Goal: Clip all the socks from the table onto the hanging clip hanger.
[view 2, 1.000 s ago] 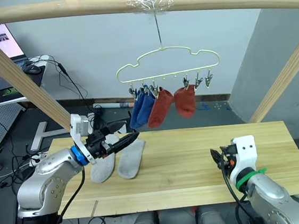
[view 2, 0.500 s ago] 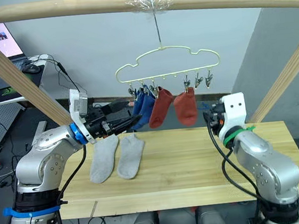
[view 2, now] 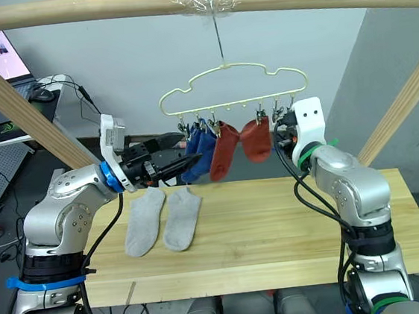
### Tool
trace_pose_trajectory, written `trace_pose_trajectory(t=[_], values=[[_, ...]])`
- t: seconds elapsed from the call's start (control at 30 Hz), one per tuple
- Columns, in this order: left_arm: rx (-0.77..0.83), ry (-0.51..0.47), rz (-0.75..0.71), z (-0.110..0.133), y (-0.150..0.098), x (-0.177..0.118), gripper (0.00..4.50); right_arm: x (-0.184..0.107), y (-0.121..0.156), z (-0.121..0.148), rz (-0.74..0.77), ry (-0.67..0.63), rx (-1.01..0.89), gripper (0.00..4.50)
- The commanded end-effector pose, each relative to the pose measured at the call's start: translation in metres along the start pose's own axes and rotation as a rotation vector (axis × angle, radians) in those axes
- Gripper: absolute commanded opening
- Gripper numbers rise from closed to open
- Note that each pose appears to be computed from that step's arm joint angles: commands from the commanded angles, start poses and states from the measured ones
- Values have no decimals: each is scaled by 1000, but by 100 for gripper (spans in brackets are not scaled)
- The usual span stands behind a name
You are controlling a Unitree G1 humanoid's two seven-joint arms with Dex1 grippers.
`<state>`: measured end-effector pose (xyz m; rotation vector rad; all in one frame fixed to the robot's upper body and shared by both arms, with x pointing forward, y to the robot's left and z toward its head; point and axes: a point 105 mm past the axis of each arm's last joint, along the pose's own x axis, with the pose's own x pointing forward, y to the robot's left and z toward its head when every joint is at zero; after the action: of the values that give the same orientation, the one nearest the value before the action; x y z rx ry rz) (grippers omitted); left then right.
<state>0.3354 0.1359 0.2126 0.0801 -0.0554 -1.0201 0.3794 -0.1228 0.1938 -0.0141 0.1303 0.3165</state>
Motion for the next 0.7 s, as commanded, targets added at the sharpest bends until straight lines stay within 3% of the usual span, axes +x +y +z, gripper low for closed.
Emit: trace_pose_trajectory(t=[0.03,0.7], values=[[59,-16,-2,11,-3,-3,419,4,1,17,11,-66,-13,182],[67,2,40,6,-2,-7,419,40,-1,52,-6,-144,32,182]])
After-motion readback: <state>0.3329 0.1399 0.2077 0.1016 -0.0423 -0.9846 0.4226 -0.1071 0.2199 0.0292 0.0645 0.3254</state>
